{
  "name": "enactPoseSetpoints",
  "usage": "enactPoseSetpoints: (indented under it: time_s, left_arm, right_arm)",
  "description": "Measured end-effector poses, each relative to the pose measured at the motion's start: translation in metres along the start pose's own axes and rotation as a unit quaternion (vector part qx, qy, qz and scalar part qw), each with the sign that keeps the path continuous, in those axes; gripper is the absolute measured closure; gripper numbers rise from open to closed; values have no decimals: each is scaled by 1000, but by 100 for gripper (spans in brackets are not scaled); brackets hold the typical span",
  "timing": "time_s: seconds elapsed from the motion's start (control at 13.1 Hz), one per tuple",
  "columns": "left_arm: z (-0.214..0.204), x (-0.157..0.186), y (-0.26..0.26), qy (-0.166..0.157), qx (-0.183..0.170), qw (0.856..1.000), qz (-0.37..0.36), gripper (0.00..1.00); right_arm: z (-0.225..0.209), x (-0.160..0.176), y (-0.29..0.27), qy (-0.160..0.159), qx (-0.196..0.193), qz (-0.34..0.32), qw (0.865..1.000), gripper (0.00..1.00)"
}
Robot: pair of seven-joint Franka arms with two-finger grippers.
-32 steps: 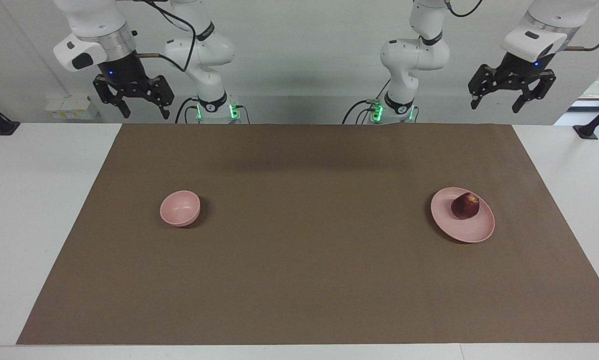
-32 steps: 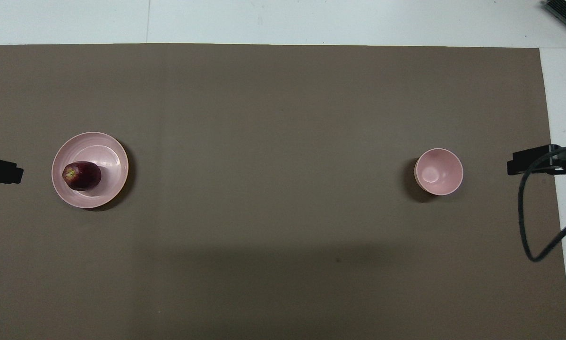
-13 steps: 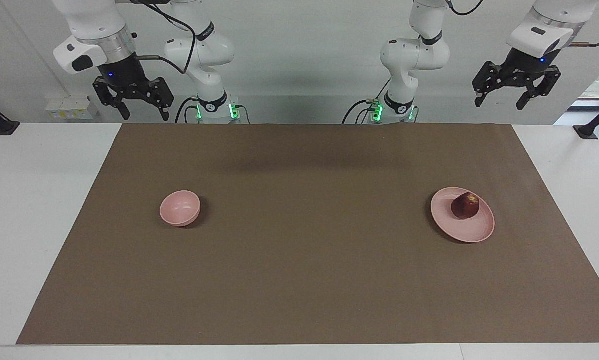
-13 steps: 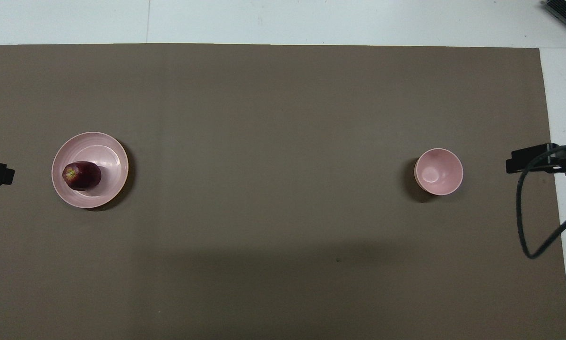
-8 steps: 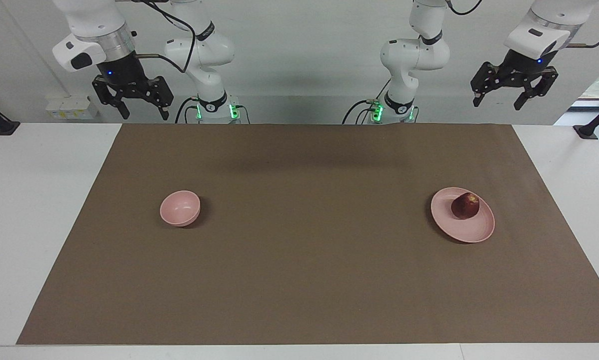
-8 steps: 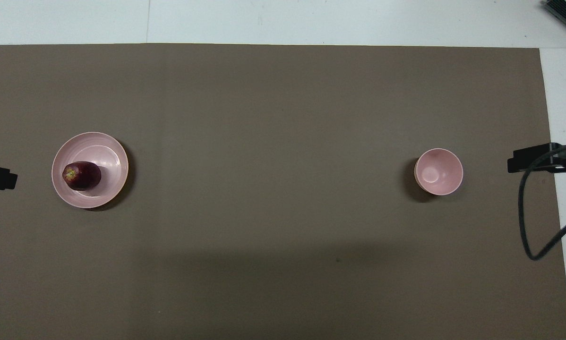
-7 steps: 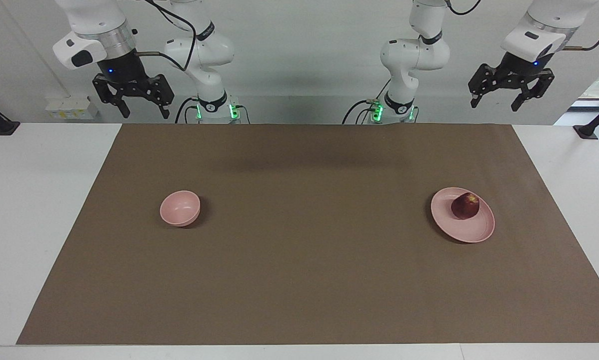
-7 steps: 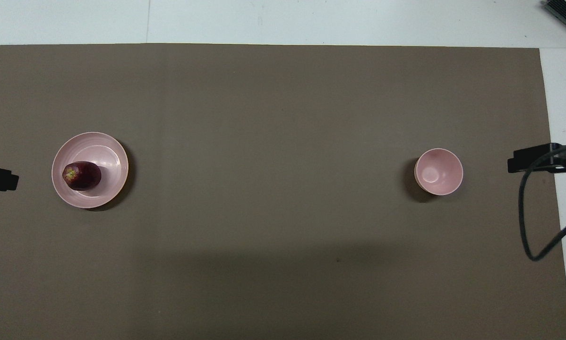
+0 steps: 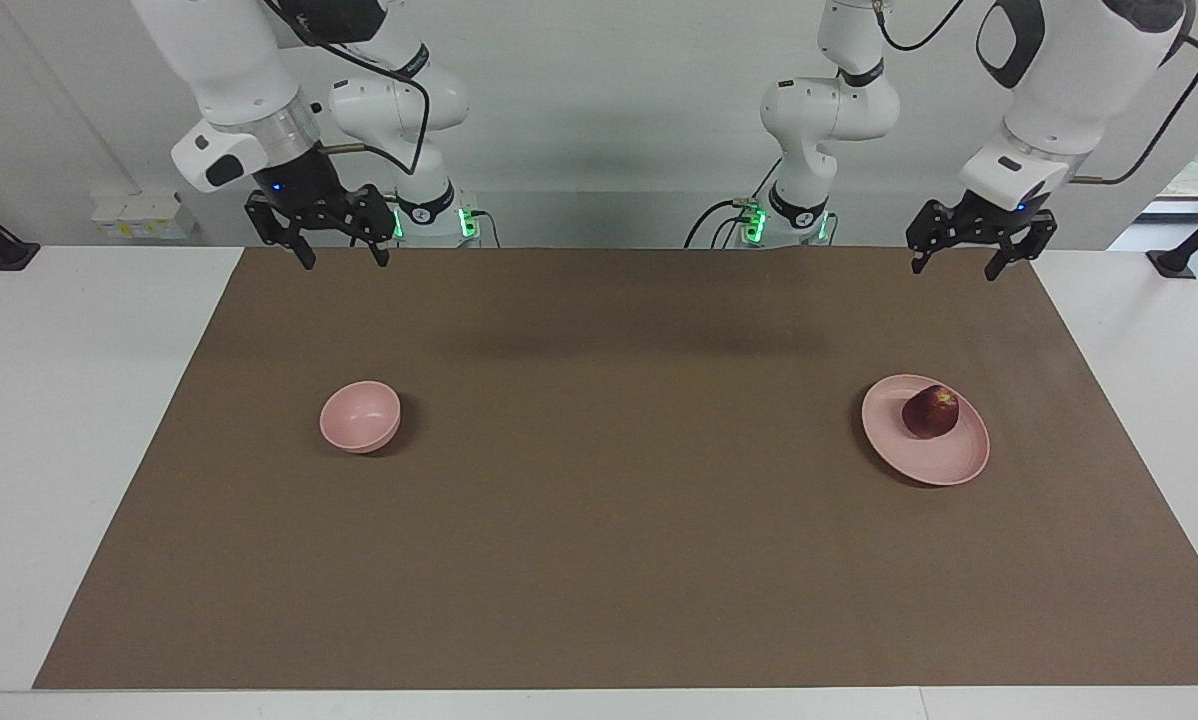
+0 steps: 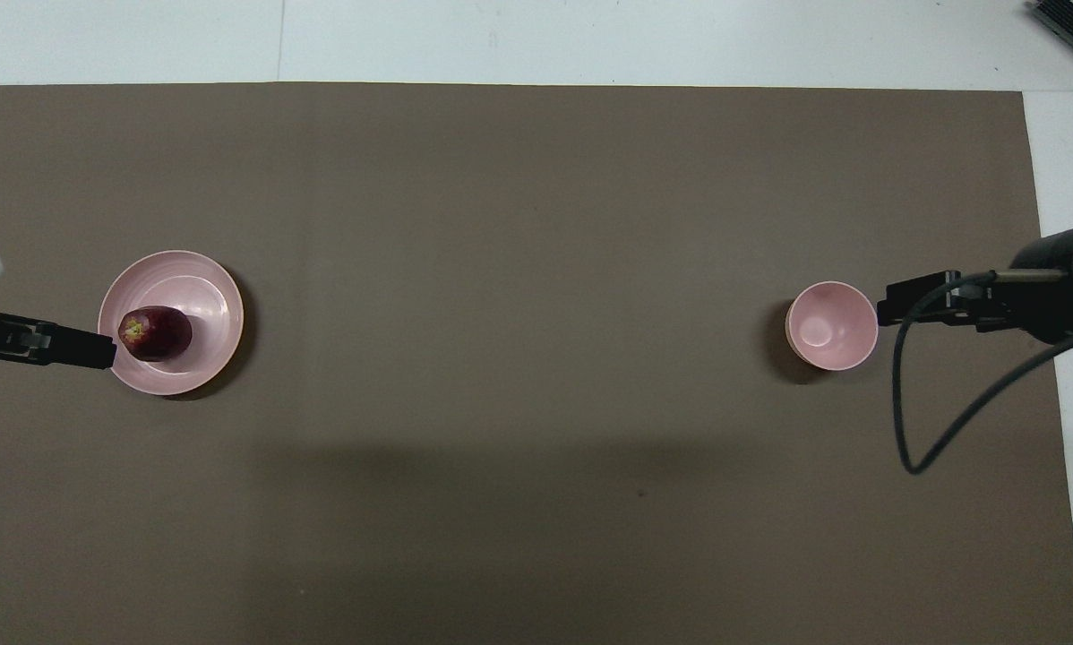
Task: Move apple from plate to bowl
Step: 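Lower the left gripper onto the apple while the right gripper approaches center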
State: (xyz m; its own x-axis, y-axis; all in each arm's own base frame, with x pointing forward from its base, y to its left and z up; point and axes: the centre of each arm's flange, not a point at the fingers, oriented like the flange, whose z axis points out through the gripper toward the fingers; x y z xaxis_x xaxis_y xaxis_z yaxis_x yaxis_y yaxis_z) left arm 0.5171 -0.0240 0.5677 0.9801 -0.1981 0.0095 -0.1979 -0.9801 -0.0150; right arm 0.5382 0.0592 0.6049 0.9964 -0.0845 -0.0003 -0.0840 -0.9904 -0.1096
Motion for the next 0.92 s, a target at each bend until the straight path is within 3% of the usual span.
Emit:
enactPoseSetpoints:
  time_s: [0.15, 0.54, 0.92]
  left_arm:
    - [34, 3, -8, 14, 2, 1000, -7, 11]
    - [116, 16, -39, 55, 12, 998, -34, 10]
    - [185, 36, -58, 58, 17, 997, -45, 9]
  right_arm:
    - [27, 1, -22, -13, 26, 23, 999, 0]
    - [73, 8, -75, -33, 83, 90, 992, 0]
    - [110, 3, -122, -83, 117, 139, 980, 0]
